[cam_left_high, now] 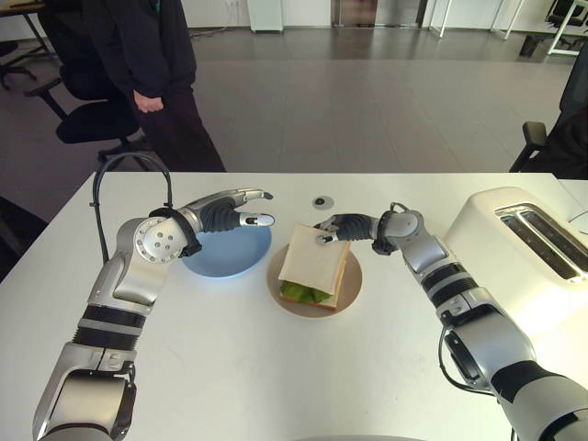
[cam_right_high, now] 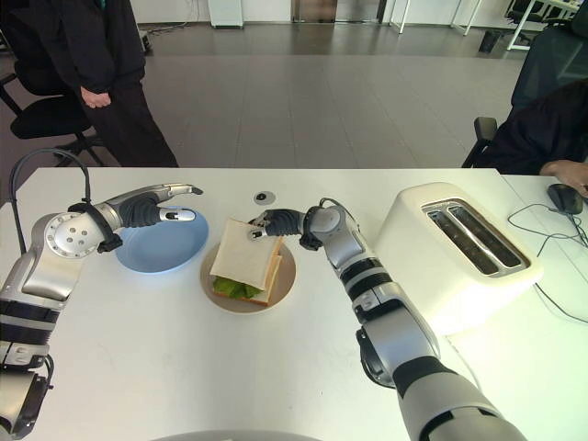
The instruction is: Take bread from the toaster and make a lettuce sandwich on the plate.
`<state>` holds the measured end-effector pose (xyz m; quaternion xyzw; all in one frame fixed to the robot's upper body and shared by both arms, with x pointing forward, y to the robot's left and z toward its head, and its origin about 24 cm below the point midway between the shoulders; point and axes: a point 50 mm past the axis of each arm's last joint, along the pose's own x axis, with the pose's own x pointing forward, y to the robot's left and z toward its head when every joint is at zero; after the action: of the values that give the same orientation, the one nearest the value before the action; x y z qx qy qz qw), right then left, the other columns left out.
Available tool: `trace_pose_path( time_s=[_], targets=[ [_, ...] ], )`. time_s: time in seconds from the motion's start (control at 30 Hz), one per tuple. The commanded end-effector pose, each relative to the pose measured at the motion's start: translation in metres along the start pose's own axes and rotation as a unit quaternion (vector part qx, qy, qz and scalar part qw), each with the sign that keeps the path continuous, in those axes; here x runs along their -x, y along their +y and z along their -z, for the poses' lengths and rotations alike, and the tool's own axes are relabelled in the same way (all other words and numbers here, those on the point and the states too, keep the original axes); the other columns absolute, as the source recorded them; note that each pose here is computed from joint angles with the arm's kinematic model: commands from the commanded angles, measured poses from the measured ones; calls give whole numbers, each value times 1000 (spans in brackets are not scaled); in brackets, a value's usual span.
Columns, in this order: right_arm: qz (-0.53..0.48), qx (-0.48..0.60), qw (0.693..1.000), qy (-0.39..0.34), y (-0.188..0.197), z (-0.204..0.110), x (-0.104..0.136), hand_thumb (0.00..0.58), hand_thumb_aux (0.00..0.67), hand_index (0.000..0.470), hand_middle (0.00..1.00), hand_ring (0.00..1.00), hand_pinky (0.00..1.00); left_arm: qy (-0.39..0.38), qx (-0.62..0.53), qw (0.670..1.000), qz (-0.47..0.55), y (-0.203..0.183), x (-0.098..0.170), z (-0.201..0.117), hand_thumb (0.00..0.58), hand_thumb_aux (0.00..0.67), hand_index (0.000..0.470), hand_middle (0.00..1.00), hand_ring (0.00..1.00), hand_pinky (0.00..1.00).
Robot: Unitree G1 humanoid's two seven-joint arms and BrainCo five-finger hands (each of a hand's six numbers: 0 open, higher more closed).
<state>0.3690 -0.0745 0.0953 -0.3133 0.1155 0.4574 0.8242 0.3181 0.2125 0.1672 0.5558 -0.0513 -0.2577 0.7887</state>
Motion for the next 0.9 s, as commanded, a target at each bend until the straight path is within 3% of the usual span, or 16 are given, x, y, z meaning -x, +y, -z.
trace_pose_path(
  time_s=[0.03,0.23,0.27,0.3,0.33,0.7,0.9],
  targets=[
    [-10,22,999,28,10,15,-5,580,670,470,0,0,0,4,0,1000,2,-2,1,0,0,0,0,0,0,0],
    [-9,75,997,29,13,18,-7,580,654,459,0,0,0,-2,-5,1000,9,-6,-1,-4,0,0,0,0,0,0],
    [-8,81,996,26,13,17,-6,532,478,335,0,0,0,-4,-9,1000,14,-9,-2,-5,0,0,0,0,0,0],
    [-5,90,996,22,12,15,-6,75,45,31,0,0,0,-8,-13,1000,19,-11,-3,-7,0,0,0,0,0,0],
    [0,98,995,17,11,12,-6,0,0,0,0,0,0,-12,-16,1000,24,-14,-4,-9,0,0,0,0,0,0],
    [125,133,978,-97,-51,-64,27,0,0,0,0,0,0,-100,-39,978,180,-69,-9,-42,0,0,0,0,0,0],
    [177,113,971,-115,-79,-81,46,0,0,0,0,0,0,-163,-41,955,245,-98,-13,-65,0,0,0,0,0,0]
  ],
)
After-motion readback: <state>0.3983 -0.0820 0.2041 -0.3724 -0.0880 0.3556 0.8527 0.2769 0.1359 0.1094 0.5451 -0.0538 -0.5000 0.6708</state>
